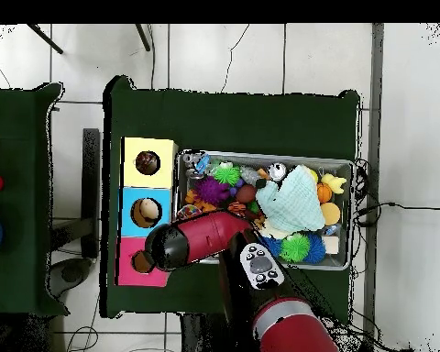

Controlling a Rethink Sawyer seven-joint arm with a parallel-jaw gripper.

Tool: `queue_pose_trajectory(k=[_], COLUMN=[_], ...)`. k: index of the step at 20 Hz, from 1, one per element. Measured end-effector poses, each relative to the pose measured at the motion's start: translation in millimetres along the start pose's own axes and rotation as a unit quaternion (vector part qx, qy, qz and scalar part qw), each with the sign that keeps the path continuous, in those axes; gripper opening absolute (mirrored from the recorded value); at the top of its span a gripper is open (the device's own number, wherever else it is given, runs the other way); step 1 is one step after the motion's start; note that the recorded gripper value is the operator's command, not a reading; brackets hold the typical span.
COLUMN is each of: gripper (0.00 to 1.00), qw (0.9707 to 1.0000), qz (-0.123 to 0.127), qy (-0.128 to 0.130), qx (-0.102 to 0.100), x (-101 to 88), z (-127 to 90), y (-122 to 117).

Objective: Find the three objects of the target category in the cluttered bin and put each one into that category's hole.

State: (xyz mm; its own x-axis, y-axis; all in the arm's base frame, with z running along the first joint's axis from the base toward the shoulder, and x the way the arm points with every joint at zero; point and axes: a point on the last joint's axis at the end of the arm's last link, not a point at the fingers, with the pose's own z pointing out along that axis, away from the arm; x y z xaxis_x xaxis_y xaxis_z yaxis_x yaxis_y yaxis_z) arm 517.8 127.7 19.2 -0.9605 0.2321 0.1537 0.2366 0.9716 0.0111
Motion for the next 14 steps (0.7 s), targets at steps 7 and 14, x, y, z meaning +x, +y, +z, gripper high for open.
queue_pose_trajectory(k=[7, 14], gripper=[0.0, 0.0], qw=[1.0, 0.9999], qz=[0.001, 0.008], qy=[0.001, 0.008], qx=[0.0, 0.001], x=[-0.1, -0.7], z=[-0.1, -2.7], y=[0.1, -0.9])
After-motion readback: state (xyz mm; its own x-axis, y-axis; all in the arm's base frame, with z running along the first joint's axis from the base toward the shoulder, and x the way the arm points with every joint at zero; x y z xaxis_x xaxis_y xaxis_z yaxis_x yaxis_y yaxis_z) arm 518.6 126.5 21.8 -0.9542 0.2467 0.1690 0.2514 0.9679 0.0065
